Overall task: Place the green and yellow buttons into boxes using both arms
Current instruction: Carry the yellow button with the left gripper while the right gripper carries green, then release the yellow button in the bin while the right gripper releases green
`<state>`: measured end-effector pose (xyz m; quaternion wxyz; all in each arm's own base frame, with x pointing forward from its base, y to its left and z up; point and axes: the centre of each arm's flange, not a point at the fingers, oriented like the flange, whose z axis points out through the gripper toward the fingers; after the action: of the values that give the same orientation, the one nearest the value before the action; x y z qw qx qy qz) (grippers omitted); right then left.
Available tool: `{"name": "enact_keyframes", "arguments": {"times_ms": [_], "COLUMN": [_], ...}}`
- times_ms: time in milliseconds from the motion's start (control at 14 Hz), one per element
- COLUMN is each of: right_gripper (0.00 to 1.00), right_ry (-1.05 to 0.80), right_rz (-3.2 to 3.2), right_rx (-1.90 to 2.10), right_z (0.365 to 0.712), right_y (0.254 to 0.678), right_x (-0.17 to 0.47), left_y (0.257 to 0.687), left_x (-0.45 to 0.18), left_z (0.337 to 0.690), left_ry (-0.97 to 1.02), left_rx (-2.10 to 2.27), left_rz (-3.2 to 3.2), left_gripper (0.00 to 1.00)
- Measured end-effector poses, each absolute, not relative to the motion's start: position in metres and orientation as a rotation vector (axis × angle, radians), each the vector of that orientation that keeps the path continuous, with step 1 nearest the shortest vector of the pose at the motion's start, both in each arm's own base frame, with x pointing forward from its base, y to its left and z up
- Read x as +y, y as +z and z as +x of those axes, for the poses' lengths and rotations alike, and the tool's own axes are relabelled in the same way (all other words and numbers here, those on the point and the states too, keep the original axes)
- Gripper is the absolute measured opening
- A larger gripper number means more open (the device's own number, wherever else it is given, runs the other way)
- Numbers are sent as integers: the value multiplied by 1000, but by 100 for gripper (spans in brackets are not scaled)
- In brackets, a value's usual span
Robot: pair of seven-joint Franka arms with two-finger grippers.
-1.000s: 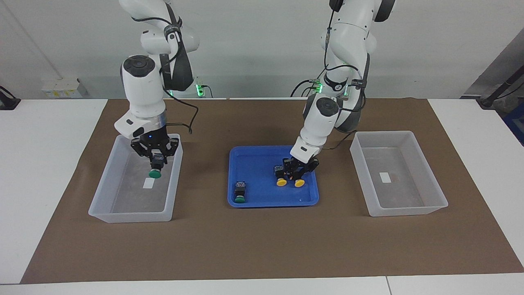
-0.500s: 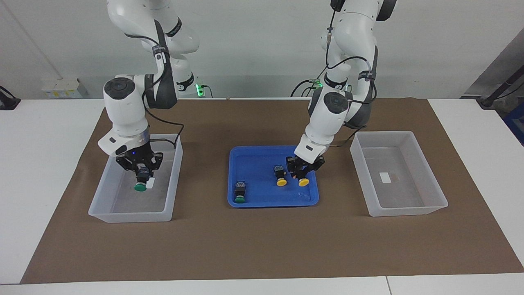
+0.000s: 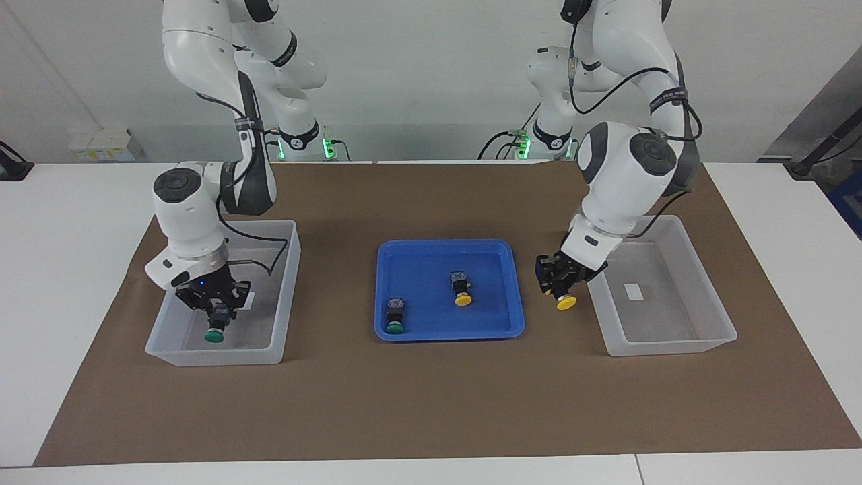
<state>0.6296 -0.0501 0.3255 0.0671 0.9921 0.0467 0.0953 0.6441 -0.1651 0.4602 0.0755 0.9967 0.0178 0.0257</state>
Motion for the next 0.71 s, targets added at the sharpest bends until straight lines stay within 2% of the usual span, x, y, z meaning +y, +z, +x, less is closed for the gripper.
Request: {"name": "enact_keyframes", "arguments": {"times_ms": [143,214,286,357,500,571,714], "right_gripper": [41,48,58,73,96,100,100], "right_ry": [275,273,274,278,302,333,379], "right_rz": [2993,2993,2993,2992,2989,2984,2977], "right_rx": [128,123,117,112,113,116,116], "right_z": [632,633,633,634,638,641,642], "right_y": [317,316,316,317,325,336,364], "right_x": [-57,-59,-62,-64,-63,-61,-55], "left_y": [467,469,470,470,468,467,460], "left_x": [-136,-120,-98,-79,-38,-22,-12], "left_z": [650,653,656,659,662,663,661], "left_ry": [67,66,72,74,83,82,66], "left_rx": [42,35,3,-40,-115,-138,-156], "left_rz": [2996,3005,3016,3023,3038,3052,3074], "left_gripper": [44,44,44,44,44,44,44]}}
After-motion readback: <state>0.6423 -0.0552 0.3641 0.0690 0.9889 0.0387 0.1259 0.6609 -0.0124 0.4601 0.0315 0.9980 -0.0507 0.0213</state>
